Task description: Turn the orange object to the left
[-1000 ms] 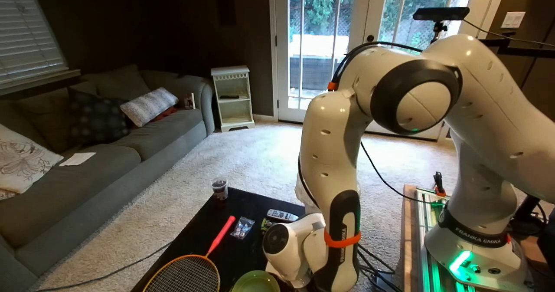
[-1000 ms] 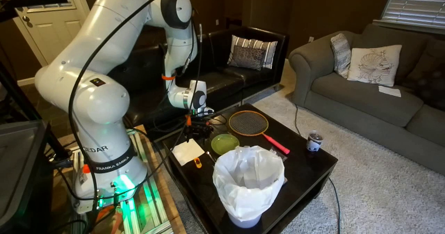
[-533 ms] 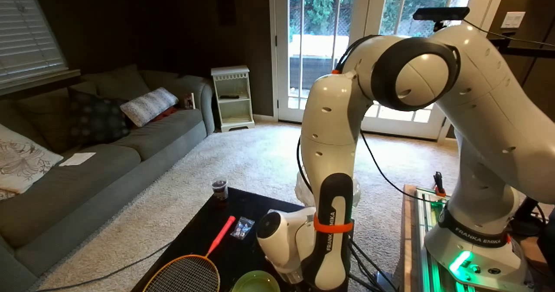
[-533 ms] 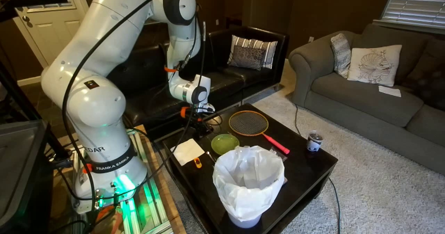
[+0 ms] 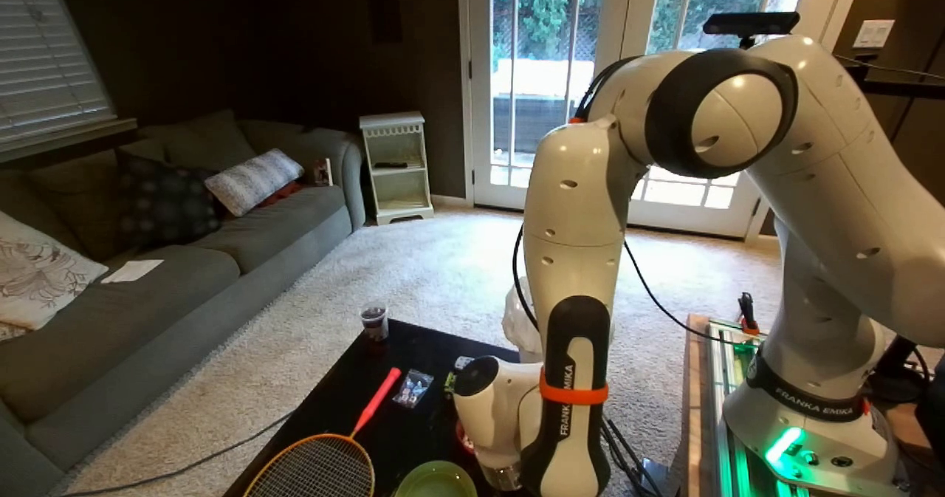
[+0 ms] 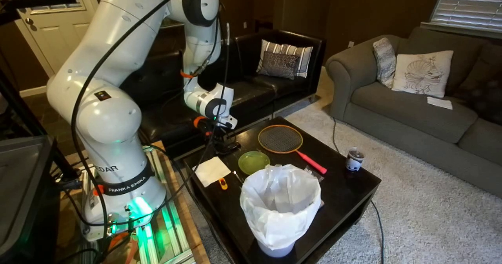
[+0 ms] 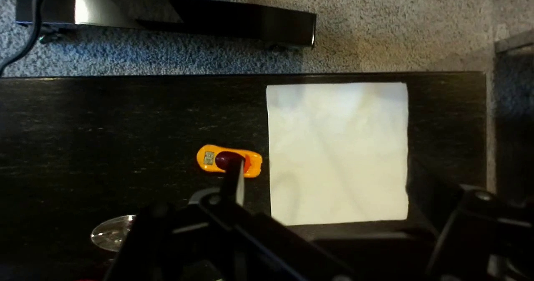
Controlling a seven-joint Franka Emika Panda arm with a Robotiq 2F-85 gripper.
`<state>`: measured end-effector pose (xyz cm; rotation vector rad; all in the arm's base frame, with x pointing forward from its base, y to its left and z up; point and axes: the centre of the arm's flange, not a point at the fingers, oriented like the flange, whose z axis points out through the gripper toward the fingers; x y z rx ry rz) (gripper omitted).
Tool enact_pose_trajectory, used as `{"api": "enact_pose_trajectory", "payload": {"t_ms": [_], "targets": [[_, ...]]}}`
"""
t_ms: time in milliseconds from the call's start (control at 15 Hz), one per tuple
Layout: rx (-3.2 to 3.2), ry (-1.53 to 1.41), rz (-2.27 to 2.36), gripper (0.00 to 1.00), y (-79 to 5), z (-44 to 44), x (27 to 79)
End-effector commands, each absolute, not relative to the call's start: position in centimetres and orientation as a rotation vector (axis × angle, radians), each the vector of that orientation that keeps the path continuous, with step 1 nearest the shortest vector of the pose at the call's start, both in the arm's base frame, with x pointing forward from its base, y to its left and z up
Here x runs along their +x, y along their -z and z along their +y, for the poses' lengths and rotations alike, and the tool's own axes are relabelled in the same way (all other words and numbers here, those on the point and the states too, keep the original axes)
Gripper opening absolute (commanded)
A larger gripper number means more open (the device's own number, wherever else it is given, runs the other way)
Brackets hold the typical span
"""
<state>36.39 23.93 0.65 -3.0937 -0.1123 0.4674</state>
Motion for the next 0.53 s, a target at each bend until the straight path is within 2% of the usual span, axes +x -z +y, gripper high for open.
{"api": "enact_pose_trajectory", "payload": {"t_ms": [0, 467], "targets": [[-3.102, -0.331, 0.168, 1.0, -2.3, 23.2, 34.7], [-3.209, -0.106, 0.368, 1.0, -3.6, 21.8, 34.5]]}}
